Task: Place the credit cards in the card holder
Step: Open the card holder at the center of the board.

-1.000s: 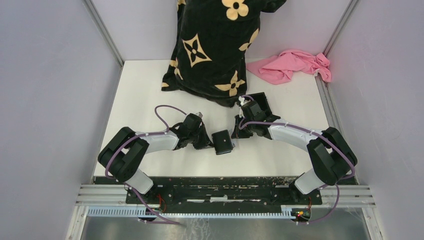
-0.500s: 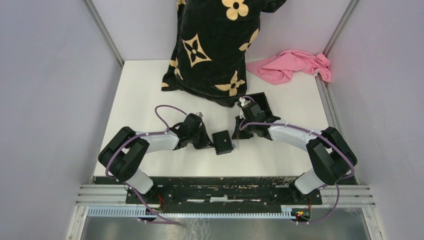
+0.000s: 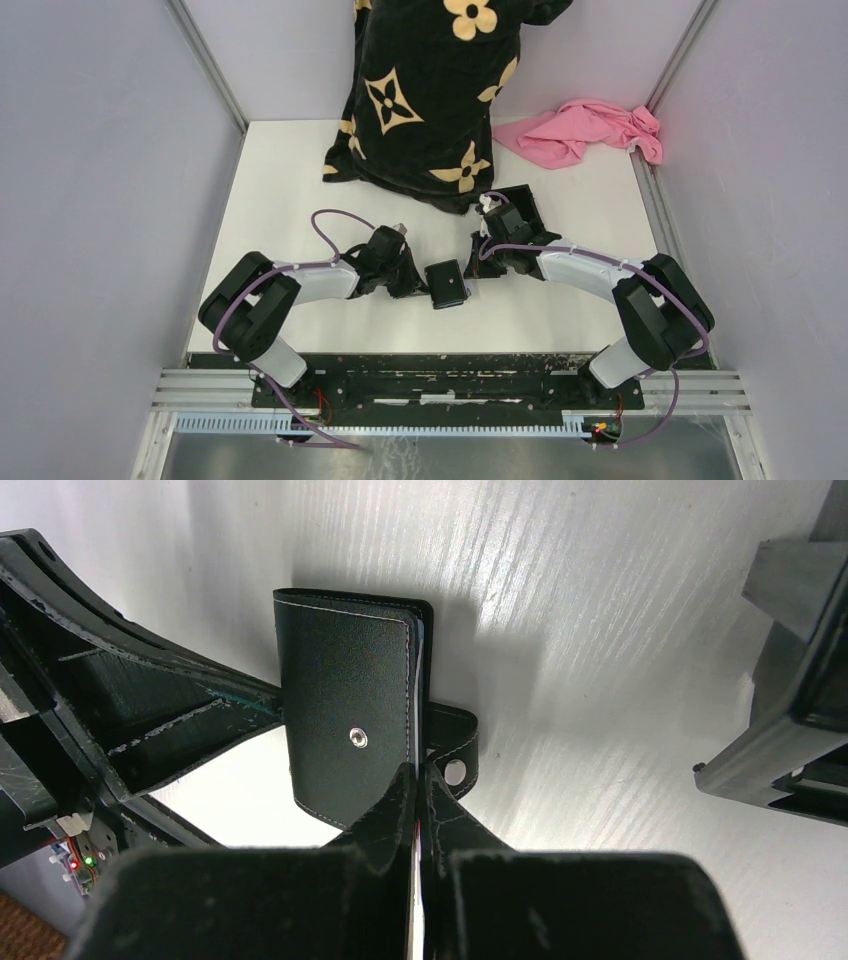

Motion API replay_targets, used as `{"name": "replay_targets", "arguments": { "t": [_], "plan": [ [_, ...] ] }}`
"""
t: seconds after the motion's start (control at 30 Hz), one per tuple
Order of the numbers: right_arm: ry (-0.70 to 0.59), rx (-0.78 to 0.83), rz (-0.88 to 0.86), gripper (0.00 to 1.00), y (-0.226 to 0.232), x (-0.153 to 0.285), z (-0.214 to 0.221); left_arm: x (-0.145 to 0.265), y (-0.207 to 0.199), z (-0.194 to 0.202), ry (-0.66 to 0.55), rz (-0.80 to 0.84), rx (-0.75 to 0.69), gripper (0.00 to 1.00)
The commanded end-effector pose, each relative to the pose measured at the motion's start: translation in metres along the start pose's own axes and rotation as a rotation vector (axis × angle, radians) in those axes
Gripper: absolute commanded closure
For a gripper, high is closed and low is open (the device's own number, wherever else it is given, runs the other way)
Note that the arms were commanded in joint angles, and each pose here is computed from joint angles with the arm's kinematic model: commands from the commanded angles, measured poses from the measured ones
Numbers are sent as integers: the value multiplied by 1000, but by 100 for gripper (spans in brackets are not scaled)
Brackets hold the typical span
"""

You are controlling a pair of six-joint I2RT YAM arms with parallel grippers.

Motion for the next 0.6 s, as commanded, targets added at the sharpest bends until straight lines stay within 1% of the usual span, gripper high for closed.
{"name": "replay_targets", "arguments": {
  "t": [0.0, 0.57],
  "plan": [
    [-43, 1, -47, 99, 9, 6, -9, -4, 56, 43, 183, -314, -14, 97],
    [-50, -15, -64, 99, 14, 8, -12, -4, 59, 46, 189, -318, -10, 97]
  ]
}}
Point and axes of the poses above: each gripper's point midway between its finger pads, its own x axis back along the fingers, its own y axis along the line the jaws close on, z = x × y, the point moved 10 cm from there along x, back along the fingers, and after that the axes turned 6 degrees about -x, right-handed, at the moved point
